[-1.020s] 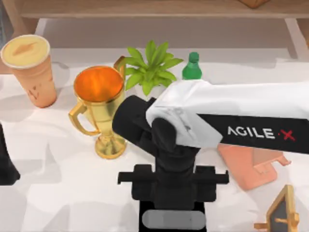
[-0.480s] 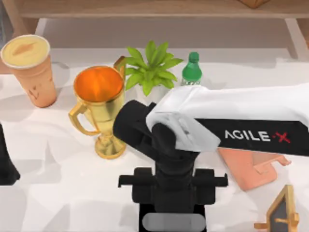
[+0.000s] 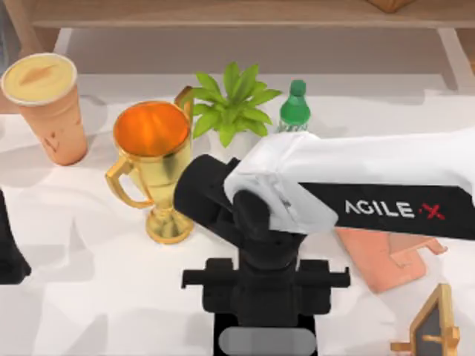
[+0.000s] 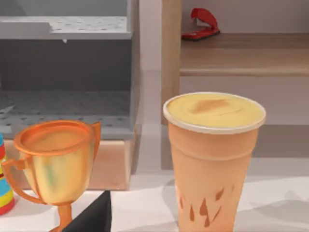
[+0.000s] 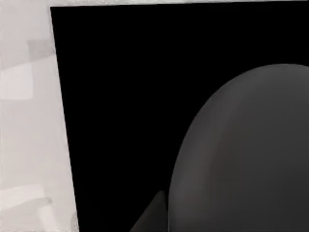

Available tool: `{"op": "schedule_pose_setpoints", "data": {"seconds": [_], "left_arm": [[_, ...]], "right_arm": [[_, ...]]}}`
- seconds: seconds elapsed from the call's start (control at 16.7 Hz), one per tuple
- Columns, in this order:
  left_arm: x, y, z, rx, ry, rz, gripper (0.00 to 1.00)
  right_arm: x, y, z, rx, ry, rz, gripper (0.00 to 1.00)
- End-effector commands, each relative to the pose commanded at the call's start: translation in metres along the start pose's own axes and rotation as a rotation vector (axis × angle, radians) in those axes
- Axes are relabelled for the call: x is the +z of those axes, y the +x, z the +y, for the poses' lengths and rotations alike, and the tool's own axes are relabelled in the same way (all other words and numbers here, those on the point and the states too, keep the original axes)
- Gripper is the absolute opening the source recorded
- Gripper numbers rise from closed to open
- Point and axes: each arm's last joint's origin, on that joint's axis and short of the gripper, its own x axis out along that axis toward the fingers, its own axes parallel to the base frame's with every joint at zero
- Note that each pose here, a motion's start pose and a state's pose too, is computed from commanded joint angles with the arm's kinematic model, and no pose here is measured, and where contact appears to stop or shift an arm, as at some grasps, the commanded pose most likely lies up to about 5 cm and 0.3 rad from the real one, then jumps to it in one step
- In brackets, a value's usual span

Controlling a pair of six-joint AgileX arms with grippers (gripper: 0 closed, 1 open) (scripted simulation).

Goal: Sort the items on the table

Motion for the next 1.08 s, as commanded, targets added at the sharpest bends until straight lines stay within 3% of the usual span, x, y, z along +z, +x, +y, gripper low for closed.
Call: {"op": "schedule_pose_setpoints", "data": {"seconds": [0.36,0.96,1.08], "left_arm": [[0.000,0.000,0.000,0.000,0.000,0.000,1.00],[0.000,0.000,0.000,0.000,0.000,0.000,1.00],[0.000,0.000,0.000,0.000,0.000,0.000,1.00]], "right_arm": [[0.000,0.000,0.000,0.000,0.000,0.000,0.98],[0.000,0.000,0.000,-0.001,0.001,0.000,1.00],[-0.007,-0.011,0.002,-0.032,0.050,0.008,1.00]]}}
